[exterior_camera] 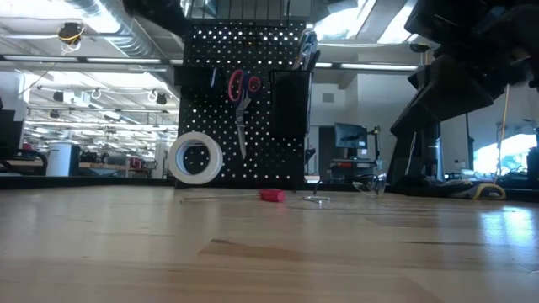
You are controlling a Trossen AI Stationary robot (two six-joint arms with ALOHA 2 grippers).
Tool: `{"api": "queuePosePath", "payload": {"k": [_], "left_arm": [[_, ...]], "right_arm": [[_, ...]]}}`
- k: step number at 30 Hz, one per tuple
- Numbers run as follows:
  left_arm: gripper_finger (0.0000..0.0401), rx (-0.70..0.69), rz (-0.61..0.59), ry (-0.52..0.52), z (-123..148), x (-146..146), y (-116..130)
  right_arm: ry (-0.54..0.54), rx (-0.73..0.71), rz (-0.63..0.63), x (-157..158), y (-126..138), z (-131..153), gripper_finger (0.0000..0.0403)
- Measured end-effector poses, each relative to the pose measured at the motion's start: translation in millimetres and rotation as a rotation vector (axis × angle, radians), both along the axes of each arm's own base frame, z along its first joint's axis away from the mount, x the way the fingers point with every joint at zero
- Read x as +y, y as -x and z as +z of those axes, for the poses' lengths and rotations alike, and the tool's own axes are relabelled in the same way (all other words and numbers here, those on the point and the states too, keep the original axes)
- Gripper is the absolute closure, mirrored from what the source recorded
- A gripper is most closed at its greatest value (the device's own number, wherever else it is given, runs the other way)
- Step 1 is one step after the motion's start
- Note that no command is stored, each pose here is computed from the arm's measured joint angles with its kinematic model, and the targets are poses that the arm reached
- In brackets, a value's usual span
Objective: Hang tools onto peg board
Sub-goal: Put the silver hanger hook into the left black bin on the peg board
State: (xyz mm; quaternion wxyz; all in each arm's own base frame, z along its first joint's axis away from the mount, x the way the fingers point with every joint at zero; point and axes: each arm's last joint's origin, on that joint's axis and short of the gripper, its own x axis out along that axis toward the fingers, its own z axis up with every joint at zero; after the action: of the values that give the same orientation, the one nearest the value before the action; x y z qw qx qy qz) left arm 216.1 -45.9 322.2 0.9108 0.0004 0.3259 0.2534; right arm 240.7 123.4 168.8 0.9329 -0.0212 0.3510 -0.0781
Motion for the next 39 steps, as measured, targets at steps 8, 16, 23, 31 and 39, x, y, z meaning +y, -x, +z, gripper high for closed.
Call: {"api": "queuePosePath", "payload": {"k": [8, 16, 23, 31, 39], "left_arm": [[0.0256, -0.115, -0.063, 0.030, -72.7, -23.2, -27.9], [0.0256, -0.011, -0.073, 0.060, -147.2, -18.2, -67.0], [0.0256, 0.124, -0.127, 0.090, -196.1, -6.6, -86.8], [0.0256, 0.205, -0.047, 0.120, -212.9, 13.6, -88.4], [0.0256, 0.235, 0.074, 0.131, -215.9, 26.4, -83.2]], "right_arm": [[0.058, -0.001, -0.041, -26.6, -13.9, 1.6, 0.0400], [0.108, 0.047, -0.083, -76.3, -29.1, 1.4, 0.0400], [0.073, 0.035, -0.019, -108.4, -48.8, -12.3, 0.0400], [0.091, 0.018, 0.005, -136.7, -71.4, -46.7, 0.0400], [0.052, 0.094, -0.069, -150.2, -74.0, -74.1, 0.0400]]}}
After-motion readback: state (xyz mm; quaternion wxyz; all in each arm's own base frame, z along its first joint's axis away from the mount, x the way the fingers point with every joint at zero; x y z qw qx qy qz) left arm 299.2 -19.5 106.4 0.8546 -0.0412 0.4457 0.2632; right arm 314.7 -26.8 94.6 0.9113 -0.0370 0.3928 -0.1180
